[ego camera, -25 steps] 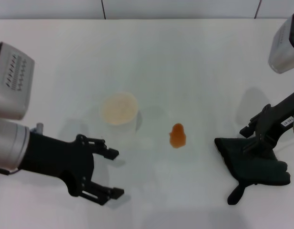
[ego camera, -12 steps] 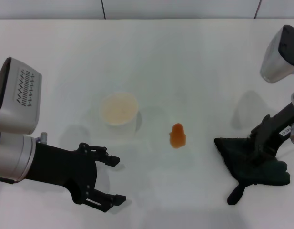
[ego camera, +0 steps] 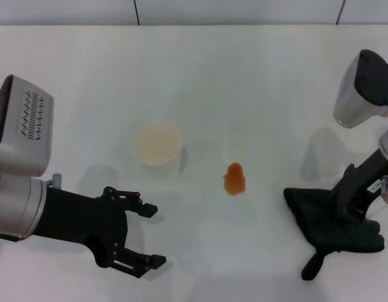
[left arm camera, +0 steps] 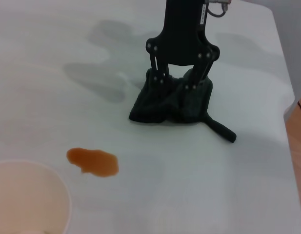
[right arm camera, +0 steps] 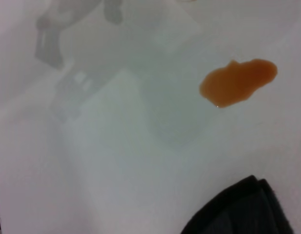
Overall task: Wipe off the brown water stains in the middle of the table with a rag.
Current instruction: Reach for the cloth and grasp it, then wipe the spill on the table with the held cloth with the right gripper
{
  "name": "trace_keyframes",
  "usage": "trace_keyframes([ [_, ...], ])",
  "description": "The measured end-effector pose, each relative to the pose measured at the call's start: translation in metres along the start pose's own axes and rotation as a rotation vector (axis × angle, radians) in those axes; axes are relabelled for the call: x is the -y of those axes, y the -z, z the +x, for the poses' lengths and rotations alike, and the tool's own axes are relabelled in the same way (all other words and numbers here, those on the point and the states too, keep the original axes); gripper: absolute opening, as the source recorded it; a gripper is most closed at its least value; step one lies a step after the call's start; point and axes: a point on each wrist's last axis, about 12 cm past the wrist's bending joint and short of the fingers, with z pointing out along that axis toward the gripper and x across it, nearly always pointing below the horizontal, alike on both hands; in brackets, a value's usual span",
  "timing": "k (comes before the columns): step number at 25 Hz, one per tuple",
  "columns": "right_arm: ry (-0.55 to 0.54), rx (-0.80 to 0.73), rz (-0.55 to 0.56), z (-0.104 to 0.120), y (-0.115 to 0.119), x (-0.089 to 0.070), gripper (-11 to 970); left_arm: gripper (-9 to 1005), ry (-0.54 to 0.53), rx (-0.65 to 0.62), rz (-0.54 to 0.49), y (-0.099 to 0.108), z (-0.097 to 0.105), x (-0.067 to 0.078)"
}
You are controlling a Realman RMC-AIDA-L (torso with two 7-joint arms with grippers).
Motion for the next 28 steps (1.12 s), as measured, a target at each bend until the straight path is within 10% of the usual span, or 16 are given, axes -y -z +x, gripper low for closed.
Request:
trace_keyframes([
  [9,0.053,0.040,0.052,-0.005,0.011,-0.004,123,895,0.000,0.000,0.000,0.000,0.000,0.000],
  [28,0.234,0.070,0.138,-0.078,-0.005,0.007,82,895,-0.017,0.022,-0.014,0.000,-0.003,-0.002],
])
